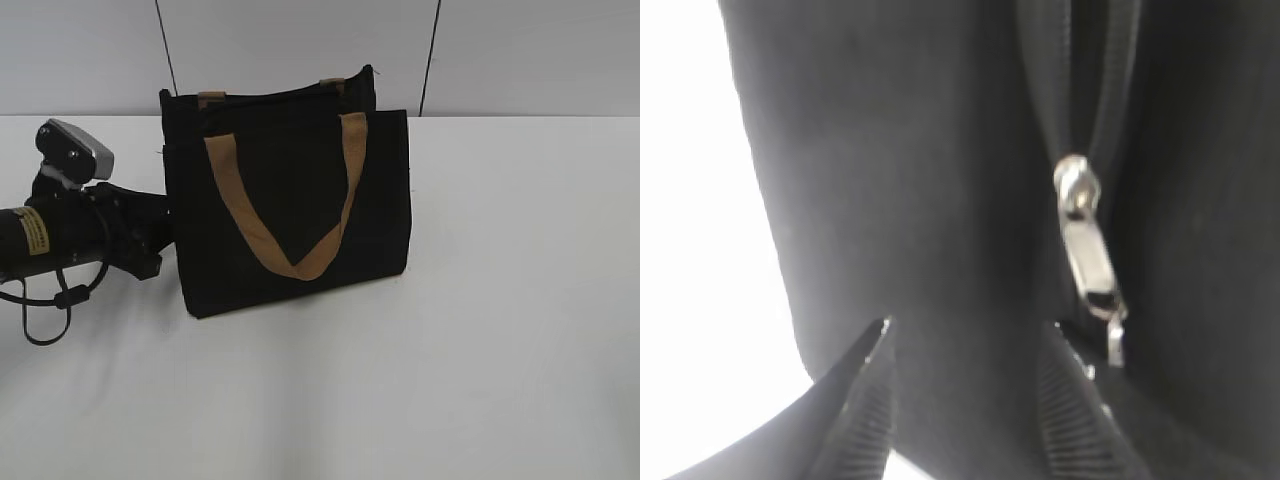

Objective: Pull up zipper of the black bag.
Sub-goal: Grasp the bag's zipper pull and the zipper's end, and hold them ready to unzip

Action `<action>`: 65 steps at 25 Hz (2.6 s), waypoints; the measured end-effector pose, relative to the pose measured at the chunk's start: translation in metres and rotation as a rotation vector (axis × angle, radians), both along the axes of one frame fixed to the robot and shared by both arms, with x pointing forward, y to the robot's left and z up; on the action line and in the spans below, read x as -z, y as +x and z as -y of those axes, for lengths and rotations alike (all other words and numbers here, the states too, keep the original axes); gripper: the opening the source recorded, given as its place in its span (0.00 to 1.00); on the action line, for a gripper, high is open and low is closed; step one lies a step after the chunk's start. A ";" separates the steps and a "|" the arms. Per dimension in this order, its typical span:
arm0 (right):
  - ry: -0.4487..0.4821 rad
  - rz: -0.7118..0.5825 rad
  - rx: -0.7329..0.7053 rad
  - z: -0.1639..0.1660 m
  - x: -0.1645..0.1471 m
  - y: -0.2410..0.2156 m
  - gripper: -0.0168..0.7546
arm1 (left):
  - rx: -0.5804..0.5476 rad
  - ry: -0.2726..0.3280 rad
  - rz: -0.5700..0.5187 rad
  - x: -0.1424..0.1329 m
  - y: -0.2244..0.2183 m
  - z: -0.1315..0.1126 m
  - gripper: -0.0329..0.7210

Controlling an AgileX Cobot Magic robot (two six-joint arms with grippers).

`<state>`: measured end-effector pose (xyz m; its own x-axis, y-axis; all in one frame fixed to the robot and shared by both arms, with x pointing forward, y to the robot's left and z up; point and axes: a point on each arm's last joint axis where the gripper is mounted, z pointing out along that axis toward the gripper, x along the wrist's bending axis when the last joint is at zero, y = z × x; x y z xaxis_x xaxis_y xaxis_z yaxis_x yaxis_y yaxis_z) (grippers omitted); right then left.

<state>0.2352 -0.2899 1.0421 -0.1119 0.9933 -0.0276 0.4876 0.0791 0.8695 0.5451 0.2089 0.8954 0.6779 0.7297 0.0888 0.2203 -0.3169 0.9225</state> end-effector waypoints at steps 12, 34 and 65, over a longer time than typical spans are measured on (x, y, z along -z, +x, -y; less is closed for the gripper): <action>0.000 0.000 0.000 0.000 0.000 0.000 0.60 | 0.037 -0.027 -0.059 0.002 -0.004 0.003 0.43; 0.000 0.000 0.000 0.000 0.000 0.000 0.60 | 0.073 -0.112 -0.044 0.023 0.017 0.012 0.15; 0.000 0.000 0.000 0.000 0.000 0.000 0.60 | -0.106 0.011 0.314 -0.168 -0.031 -0.014 0.08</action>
<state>0.2352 -0.2899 1.0421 -0.1119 0.9933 -0.0276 0.4876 0.0791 0.8695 0.5142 0.2230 1.0629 0.5363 0.7927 0.2897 -0.0416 -0.3179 0.9472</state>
